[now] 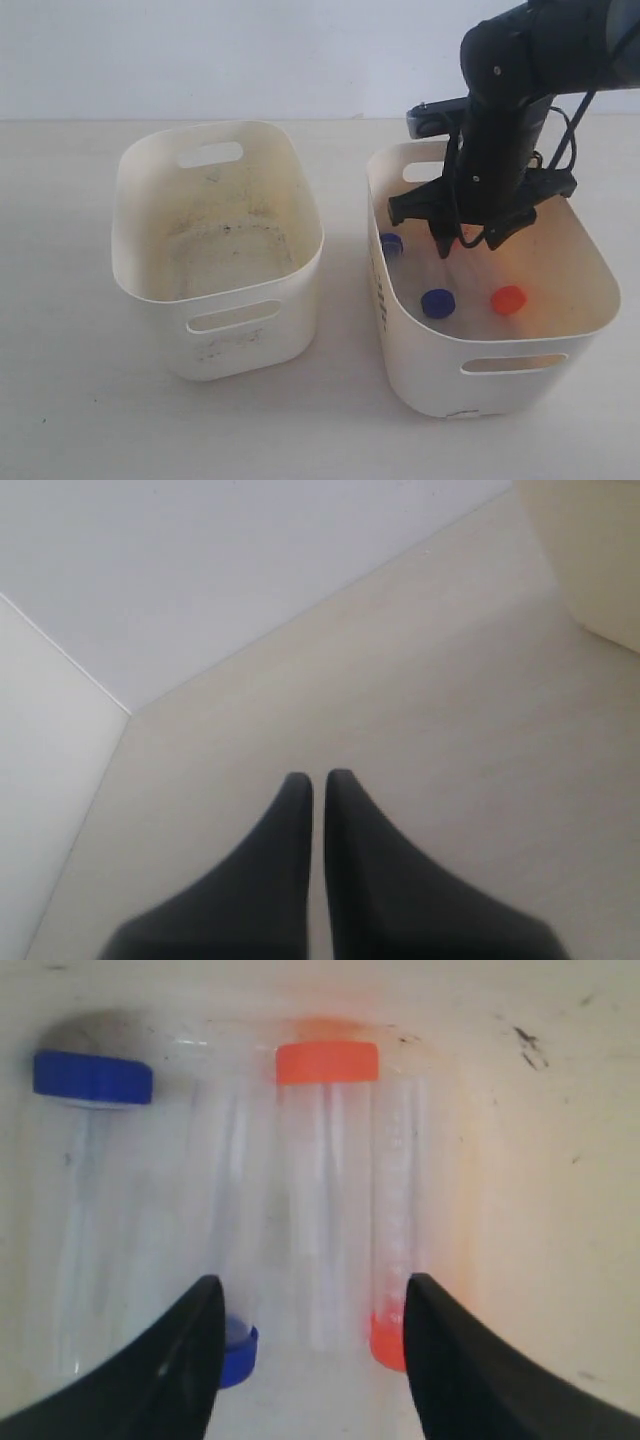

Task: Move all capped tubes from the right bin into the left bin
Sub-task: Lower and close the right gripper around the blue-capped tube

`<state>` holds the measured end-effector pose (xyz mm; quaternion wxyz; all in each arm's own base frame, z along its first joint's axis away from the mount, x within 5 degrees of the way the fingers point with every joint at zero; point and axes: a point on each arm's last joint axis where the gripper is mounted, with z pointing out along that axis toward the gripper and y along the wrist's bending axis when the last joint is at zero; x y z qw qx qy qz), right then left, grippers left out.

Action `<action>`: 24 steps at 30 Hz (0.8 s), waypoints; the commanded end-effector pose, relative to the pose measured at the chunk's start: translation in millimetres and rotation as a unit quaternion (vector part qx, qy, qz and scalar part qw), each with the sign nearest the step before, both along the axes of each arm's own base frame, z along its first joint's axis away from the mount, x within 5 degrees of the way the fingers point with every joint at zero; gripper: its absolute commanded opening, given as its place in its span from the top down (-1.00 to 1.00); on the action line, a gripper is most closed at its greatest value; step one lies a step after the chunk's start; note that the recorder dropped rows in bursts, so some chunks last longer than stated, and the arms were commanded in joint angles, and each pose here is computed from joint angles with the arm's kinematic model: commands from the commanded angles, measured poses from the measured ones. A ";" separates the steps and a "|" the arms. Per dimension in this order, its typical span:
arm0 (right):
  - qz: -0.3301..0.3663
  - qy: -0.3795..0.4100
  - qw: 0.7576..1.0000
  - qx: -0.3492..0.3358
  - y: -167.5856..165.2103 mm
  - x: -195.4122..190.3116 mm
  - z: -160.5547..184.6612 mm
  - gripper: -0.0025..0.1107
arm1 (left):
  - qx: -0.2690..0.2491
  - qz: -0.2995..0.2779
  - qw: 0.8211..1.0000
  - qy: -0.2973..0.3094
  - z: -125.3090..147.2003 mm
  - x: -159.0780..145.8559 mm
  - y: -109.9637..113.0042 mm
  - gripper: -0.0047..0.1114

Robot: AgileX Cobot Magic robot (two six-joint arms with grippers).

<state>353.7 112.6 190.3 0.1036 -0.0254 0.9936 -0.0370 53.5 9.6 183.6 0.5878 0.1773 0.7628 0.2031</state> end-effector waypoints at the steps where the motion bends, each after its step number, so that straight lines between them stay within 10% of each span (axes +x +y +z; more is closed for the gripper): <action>1: -0.005 -0.002 1.000 0.011 1.8 -7.8 -8.0 0.02 | -0.002 -0.001 1.000 -0.003 1.5 0.2 -0.3 0.85; 24: -0.008 -0.038 0.999 -0.005 -3.2 -6.9 -22.9 0.03 | -0.002 -0.001 1.000 -0.003 1.5 0.2 -0.3 0.85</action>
